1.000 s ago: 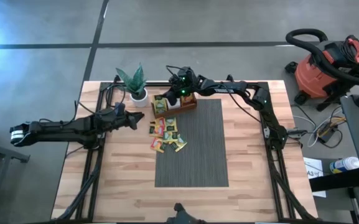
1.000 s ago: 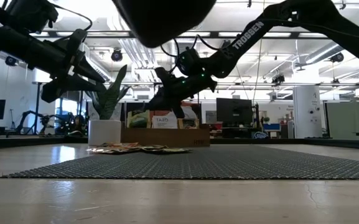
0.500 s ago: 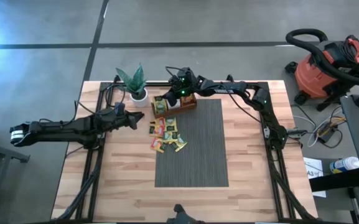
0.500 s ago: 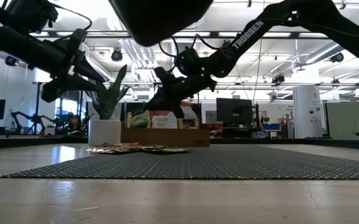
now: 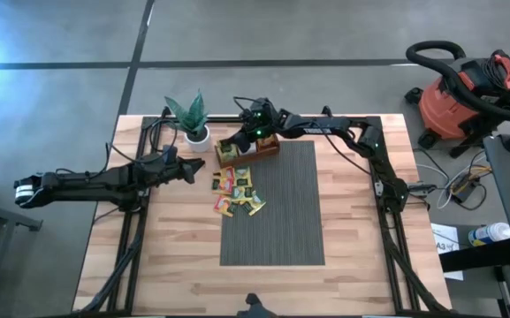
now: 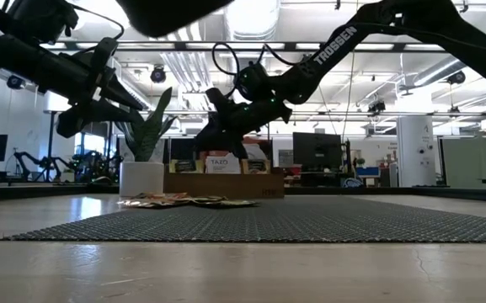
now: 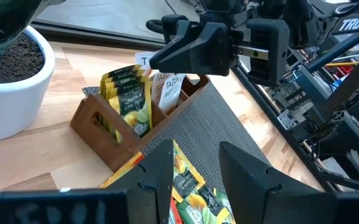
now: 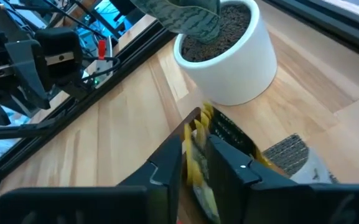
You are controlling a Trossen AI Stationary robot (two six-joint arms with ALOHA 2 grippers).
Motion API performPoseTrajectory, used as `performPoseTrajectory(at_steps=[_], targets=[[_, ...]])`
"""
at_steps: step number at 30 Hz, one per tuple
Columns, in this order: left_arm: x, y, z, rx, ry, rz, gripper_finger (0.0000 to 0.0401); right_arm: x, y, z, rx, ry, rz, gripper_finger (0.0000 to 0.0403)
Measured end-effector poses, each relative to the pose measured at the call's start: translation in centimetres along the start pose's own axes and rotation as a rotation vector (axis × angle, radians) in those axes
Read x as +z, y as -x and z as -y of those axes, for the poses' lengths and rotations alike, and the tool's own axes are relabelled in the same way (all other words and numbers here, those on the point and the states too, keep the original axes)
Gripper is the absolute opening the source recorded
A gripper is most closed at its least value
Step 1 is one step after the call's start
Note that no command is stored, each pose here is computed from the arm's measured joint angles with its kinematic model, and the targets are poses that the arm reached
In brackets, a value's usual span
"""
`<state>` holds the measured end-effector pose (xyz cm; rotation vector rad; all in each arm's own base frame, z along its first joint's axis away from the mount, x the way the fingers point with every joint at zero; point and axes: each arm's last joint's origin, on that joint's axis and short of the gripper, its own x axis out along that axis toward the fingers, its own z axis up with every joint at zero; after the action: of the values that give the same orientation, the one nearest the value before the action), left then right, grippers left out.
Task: Pick & Place Tea
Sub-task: Put the yellow tea bag into the left compartment of the wooden organizer, then adjust the wooden organizer on the table
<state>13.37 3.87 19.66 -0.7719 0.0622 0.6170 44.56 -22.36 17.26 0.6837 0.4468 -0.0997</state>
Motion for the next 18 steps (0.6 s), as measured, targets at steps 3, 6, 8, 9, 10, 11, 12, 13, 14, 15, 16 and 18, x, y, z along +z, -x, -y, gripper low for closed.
performPoseTrajectory(at_steps=[3, 6, 8, 9, 10, 11, 12, 13, 14, 15, 16, 18], targets=[[0.0, 0.0, 0.0, -0.002, 0.002, 0.002, 0.0124, -0.1, -0.1, -0.1, 0.003, -0.009, -0.002, 0.0089], [0.0, 0.0, 0.0, -0.002, 0.009, 0.003, 0.0124, -0.1, 0.0, -0.2, 0.019, -0.01, -0.01, 0.0099], [0.1, 0.0, 0.1, -0.006, 0.012, 0.007, 0.0124, 0.1, 0.2, -0.4, 0.046, -0.012, -0.016, 0.0101], [0.1, 0.0, 0.1, -0.009, 0.013, 0.009, 0.0124, 0.3, 0.4, -0.7, 0.057, -0.009, -0.015, 0.0102], [0.2, 0.0, 0.2, -0.012, 0.014, 0.011, 0.0124, 0.7, 0.7, -1.0, 0.065, -0.002, -0.007, 0.0102], [0.2, 0.0, 0.2, -0.014, 0.012, 0.014, 0.0124, 1.0, 1.1, -1.4, 0.071, 0.011, 0.003, 0.0102], [0.3, 0.0, 0.3, -0.016, 0.009, 0.016, 0.0124, 1.4, 1.5, -1.9, 0.079, 0.035, 0.016, 0.0101], [0.4, 0.1, 0.3, -0.017, 0.006, 0.018, 0.0124, 1.9, 2.0, -2.4, 0.086, 0.068, 0.029, 0.01], [0.4, 0.1, 0.4, -0.018, 0.002, 0.019, 0.0124, 2.3, 2.4, -2.9, 0.09, 0.105, 0.041, 0.0099], [0.5, 0.1, 0.5, -0.019, -0.002, 0.02, 0.0124, 2.7, 2.9, -3.4, 0.094, 0.144, 0.052, 0.0097], [0.6, 0.1, 0.5, -0.022, -0.006, 0.023, 0.0124, 3.0, 3.5, -3.9, 0.094, 0.178, 0.055, 0.0096], [0.7, 0.1, 0.6, -0.025, -0.01, 0.026, 0.0124, 3.7, 4.9, -5.1, 0.09, 0.245, 0.058, 0.0092]])
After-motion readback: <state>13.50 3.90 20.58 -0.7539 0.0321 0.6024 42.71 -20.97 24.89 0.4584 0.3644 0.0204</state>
